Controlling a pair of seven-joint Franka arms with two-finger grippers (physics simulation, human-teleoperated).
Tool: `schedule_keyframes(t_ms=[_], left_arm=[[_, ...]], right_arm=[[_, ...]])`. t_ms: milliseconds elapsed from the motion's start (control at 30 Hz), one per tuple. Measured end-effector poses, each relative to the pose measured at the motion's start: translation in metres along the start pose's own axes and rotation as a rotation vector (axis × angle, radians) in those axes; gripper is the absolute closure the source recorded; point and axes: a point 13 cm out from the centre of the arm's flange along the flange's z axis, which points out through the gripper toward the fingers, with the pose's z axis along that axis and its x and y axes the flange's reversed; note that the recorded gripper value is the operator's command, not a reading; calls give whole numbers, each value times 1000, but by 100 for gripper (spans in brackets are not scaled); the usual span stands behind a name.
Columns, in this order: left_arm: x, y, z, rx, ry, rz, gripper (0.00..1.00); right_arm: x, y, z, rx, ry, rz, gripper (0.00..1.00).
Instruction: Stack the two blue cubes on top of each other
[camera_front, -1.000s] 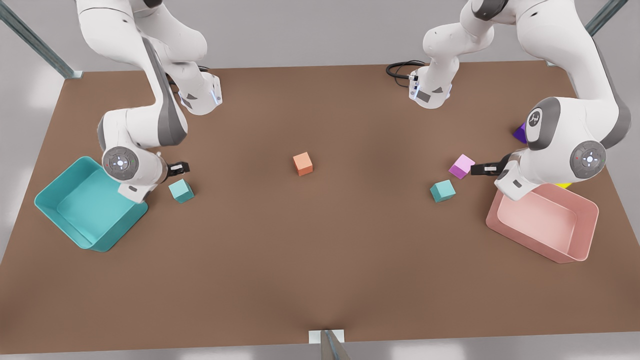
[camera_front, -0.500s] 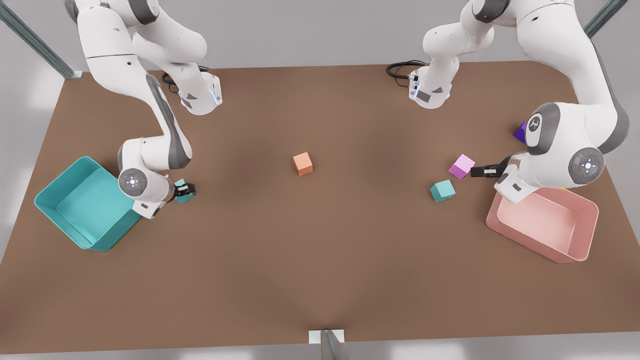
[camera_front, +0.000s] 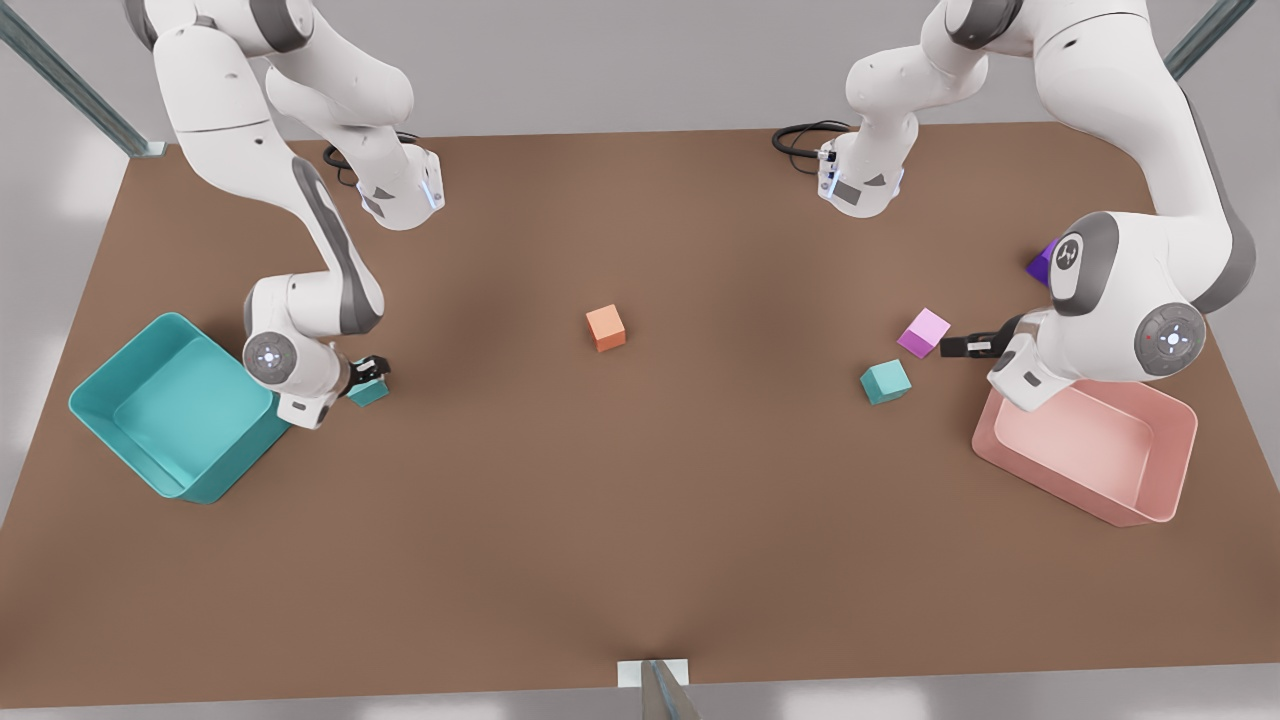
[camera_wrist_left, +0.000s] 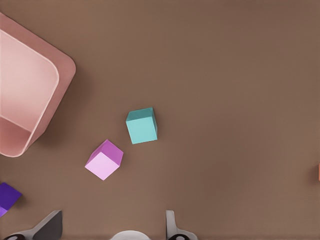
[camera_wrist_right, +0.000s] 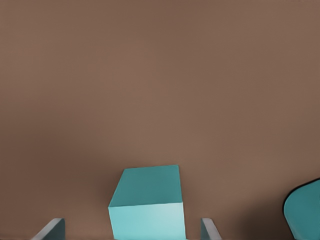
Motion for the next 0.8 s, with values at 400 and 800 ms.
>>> schedule_keyframes(t_ms=[400, 800], left_arm=[[-2, 6, 4, 5, 9, -13, 0], [-4, 6, 8, 6, 17, -13, 0]], right_arm=[[5, -8, 29, -28, 31, -51, 0], [20, -2, 62, -48, 85, -96, 0]])
